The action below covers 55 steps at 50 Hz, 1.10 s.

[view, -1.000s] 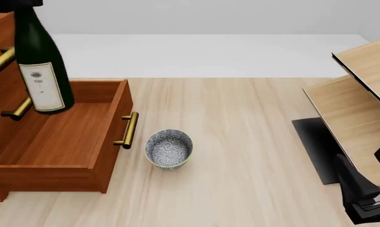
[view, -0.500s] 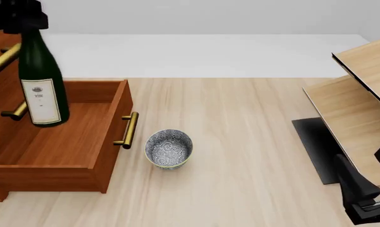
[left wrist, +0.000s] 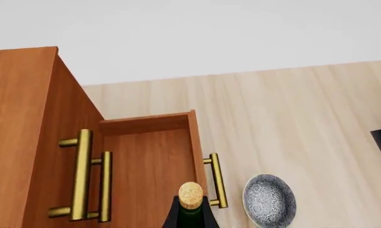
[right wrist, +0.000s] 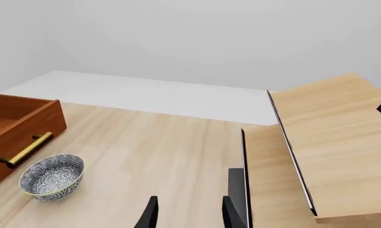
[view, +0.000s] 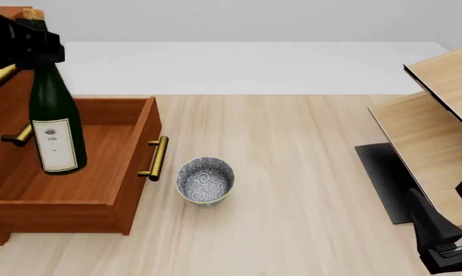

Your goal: Put the wine bottle in the bottom drawer of the cabinet.

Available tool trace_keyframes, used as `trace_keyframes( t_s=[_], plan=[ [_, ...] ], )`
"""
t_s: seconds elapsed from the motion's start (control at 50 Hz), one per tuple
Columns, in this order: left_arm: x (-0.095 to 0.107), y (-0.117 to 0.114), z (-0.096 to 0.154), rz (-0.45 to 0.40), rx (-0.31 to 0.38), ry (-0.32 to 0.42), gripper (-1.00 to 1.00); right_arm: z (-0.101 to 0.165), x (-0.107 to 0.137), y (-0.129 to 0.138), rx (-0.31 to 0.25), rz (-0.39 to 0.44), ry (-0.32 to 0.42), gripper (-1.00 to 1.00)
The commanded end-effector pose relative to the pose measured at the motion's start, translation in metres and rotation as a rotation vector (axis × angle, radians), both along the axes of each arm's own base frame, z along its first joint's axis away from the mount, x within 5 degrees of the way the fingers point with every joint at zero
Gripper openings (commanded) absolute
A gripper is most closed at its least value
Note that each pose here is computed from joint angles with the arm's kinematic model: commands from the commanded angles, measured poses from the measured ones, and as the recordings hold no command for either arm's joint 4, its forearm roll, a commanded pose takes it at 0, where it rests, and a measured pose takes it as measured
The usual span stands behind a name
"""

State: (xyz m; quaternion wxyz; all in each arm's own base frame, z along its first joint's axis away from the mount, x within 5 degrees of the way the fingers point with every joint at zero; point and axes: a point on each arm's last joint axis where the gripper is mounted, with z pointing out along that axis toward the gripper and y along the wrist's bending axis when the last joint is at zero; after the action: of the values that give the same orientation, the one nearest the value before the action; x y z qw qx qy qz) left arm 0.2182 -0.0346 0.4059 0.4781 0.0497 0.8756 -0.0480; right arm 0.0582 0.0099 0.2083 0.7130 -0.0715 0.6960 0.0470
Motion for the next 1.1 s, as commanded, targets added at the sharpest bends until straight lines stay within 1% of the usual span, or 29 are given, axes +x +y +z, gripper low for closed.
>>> trace_keyframes(
  t_s=[0.02, 0.08, 0.12, 0.18, 0.34, 0.48, 0.62, 0.64, 0.68, 0.7, 0.74, 0.78, 0.82, 0.86, 0.96, 1.0, 1.1],
  plan=[
    [-0.001, 0.000, -0.005, -0.001, -0.001, -0.005, -1.00, 0.000, 0.000, 0.000, 0.000, 0.000, -0.001, 1.00],
    [0.000, 0.000, -0.008, 0.006, -0.008, 0.000, -1.00, 0.000, 0.000, 0.000, 0.000, 0.000, 0.000, 1.00],
    [-0.001, -0.003, -0.009, -0.009, -0.010, -0.003, -1.00, 0.000, 0.000, 0.000, 0.000, -0.001, -0.001, 1.00],
    [0.001, -0.002, -0.010, -0.005, -0.004, -0.008, -1.00, 0.000, 0.000, 0.000, 0.000, -0.002, -0.001, 1.00],
    [0.005, -0.002, -0.015, 0.004, -0.019, -0.006, -1.00, 0.000, 0.000, 0.000, 0.000, -0.003, 0.000, 1.00],
    [0.009, -0.002, -0.023, 0.000, -0.007, -0.001, -1.00, 0.000, 0.000, 0.000, -0.001, -0.006, 0.000, 1.00],
    [0.012, -0.003, -0.030, -0.002, -0.007, 0.003, -1.00, 0.000, 0.000, -0.001, -0.002, -0.011, 0.002, 1.00],
    [0.012, -0.003, -0.032, 0.007, -0.019, 0.010, -1.00, 0.000, 0.000, -0.001, -0.001, -0.011, 0.003, 1.00],
    [0.013, -0.003, -0.034, 0.003, -0.007, 0.007, -1.00, 0.000, 0.000, -0.001, -0.003, -0.011, 0.003, 1.00],
    [0.013, -0.003, -0.034, 0.006, -0.017, 0.007, -1.00, 0.000, 0.000, -0.001, -0.002, -0.011, 0.003, 1.00],
    [0.015, -0.002, -0.036, 0.005, -0.008, 0.008, -1.00, 0.000, 0.001, -0.001, -0.003, -0.011, 0.003, 1.00],
    [0.016, -0.004, -0.037, 0.005, -0.013, 0.010, -1.00, 0.000, 0.001, -0.001, -0.003, -0.012, 0.005, 1.00],
    [0.018, -0.003, -0.040, 0.002, 0.000, 0.009, -1.00, 0.000, 0.001, -0.001, -0.005, -0.014, 0.005, 1.00],
    [0.018, -0.004, -0.041, 0.005, -0.012, 0.010, -1.00, 0.000, 0.001, -0.001, -0.005, -0.014, 0.005, 1.00],
    [0.022, -0.003, -0.046, 0.007, -0.004, 0.011, -1.00, 0.000, 0.001, -0.001, -0.006, -0.017, 0.006, 1.00],
    [0.022, -0.005, -0.047, 0.006, -0.015, 0.014, -1.00, -0.001, 0.001, -0.001, -0.006, -0.018, 0.007, 1.00],
    [0.024, -0.003, -0.049, 0.005, -0.001, 0.010, -1.00, -0.001, 0.001, -0.001, -0.008, -0.020, 0.007, 1.00]
  ],
)
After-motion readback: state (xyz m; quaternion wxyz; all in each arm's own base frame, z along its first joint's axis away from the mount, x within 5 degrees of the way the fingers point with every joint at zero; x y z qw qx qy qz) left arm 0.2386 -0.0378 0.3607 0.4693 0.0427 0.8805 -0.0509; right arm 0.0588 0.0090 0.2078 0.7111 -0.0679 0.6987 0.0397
